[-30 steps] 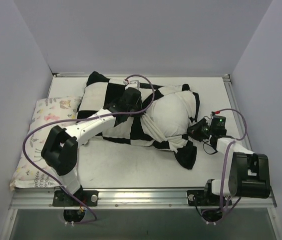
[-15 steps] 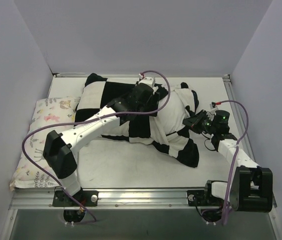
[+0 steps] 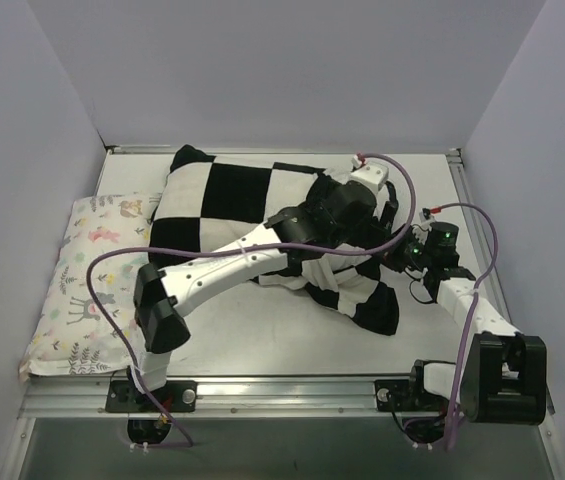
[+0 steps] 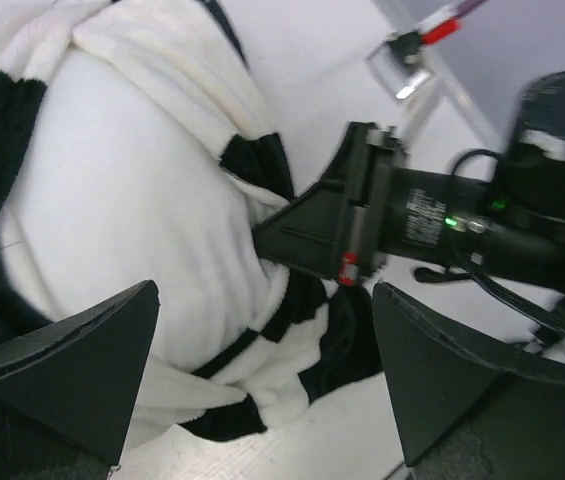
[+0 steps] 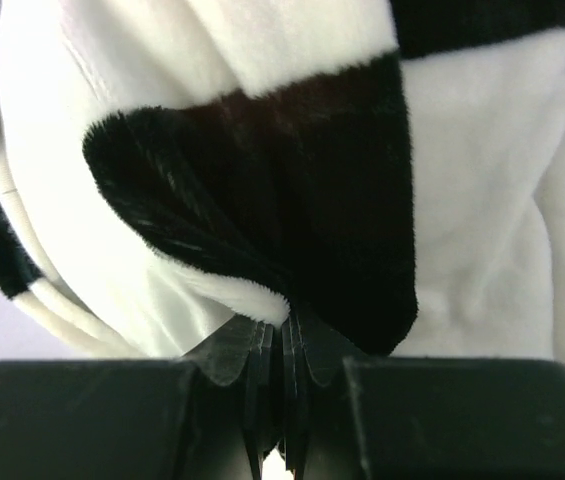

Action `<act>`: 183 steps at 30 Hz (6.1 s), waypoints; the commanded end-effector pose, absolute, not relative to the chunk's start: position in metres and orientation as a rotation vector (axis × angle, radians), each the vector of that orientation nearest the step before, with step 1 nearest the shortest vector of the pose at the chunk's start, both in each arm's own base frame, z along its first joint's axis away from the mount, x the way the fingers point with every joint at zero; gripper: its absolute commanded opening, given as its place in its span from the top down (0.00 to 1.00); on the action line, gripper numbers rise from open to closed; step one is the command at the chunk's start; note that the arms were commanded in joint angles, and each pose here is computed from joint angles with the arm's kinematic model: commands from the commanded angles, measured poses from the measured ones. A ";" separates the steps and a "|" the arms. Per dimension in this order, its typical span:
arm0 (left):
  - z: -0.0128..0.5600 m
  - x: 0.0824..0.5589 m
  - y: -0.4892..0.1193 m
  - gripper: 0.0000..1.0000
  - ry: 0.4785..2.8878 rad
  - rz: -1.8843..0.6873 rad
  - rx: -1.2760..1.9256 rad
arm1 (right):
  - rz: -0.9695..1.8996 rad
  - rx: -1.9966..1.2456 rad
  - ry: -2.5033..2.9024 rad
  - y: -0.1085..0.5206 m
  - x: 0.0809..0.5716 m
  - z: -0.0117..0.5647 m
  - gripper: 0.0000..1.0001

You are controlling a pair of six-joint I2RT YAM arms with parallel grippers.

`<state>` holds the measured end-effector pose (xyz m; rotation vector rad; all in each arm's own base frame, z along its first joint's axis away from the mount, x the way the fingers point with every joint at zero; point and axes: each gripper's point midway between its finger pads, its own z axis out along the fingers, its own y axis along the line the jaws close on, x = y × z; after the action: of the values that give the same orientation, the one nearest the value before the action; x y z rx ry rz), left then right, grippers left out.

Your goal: Remove the pillowcase from the pillow

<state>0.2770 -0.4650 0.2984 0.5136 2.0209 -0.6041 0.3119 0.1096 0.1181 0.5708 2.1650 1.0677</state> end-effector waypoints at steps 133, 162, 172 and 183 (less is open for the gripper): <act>0.326 0.227 -0.303 1.00 1.950 -1.124 0.060 | 0.682 0.669 2.249 0.087 0.383 0.134 0.42; 0.301 0.307 -0.474 0.99 2.051 -1.118 0.176 | 0.437 0.239 2.207 0.106 0.236 0.151 0.01; 0.304 0.309 -0.481 0.99 2.052 -1.129 0.185 | 0.383 0.293 2.211 0.095 0.232 0.126 0.01; 0.308 0.294 -0.503 1.00 2.049 -1.172 0.221 | 0.622 0.199 2.226 0.140 0.248 0.121 0.01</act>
<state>0.2953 -0.4770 0.2344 0.2139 2.2518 -0.9893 0.2541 0.1268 0.1346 0.2377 2.1810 0.5497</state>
